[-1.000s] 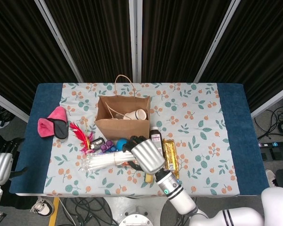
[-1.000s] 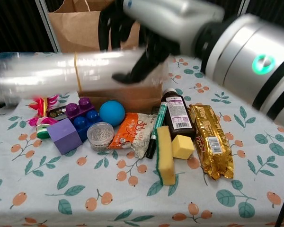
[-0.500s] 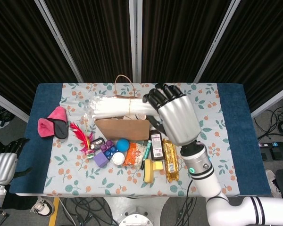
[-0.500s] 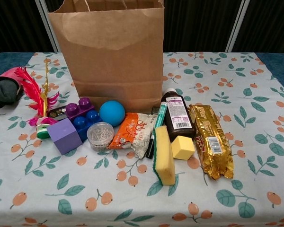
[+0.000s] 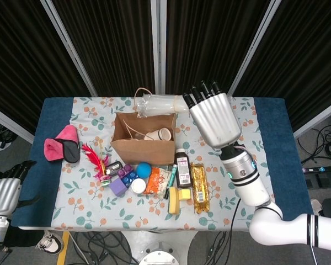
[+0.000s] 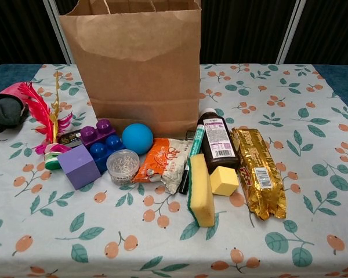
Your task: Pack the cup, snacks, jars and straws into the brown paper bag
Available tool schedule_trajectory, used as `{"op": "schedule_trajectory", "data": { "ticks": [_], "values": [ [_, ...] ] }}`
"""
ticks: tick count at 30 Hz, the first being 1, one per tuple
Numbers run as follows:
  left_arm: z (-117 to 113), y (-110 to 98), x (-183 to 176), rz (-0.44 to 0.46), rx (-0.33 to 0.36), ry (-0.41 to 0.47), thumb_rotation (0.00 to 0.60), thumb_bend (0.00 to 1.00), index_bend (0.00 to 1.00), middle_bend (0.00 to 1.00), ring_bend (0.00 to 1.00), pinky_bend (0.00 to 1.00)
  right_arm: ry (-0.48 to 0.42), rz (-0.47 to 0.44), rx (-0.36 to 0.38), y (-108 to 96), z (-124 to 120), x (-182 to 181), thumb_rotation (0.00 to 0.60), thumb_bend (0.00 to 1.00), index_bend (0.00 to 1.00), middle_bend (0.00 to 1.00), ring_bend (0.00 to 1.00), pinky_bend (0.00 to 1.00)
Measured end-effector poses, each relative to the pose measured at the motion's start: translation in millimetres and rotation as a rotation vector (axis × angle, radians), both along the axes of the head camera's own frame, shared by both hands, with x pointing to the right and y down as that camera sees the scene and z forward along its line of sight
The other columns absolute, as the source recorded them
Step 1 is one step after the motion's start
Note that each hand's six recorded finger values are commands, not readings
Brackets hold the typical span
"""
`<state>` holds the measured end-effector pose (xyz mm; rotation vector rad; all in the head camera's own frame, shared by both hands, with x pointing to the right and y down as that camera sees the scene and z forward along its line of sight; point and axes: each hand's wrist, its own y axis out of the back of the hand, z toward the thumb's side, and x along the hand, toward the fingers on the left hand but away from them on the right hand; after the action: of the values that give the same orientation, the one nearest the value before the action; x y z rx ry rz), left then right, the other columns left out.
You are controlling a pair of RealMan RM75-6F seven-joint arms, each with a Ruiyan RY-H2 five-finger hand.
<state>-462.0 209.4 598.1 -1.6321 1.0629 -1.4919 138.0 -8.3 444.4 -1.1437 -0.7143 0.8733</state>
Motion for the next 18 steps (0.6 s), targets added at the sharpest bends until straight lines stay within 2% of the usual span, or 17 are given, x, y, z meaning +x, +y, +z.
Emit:
{"op": "schedule_trajectory", "data": {
  "ticks": [5, 11, 18],
  "values": [
    [-0.6, -1.4, 1.2, -0.001, 0.005, 0.009, 0.600, 0.11, 0.21, 0.26, 0.21, 0.28, 0.077, -0.037, -0.032, 3.7, 14.9, -9.6, 0.600, 0.21, 0.52, 0.46, 0.31, 0.44],
    [-1.2, -0.2, 0.5, -0.004, 0.007, 0.015, 0.600, 0.11, 0.21, 0.26, 0.21, 0.28, 0.129, -0.050, -0.084, 6.4, 30.4, -18.3, 0.600, 0.21, 0.52, 0.46, 0.31, 0.44],
    [0.5, 0.1, -3.8, -0.008, 0.006, 0.005, 0.600, 0.11, 0.21, 0.26, 0.21, 0.28, 0.131, -0.066, -0.150, 8.4, 46.3, -40.6, 0.600, 0.20, 0.52, 0.45, 0.31, 0.44]
  ]
}}
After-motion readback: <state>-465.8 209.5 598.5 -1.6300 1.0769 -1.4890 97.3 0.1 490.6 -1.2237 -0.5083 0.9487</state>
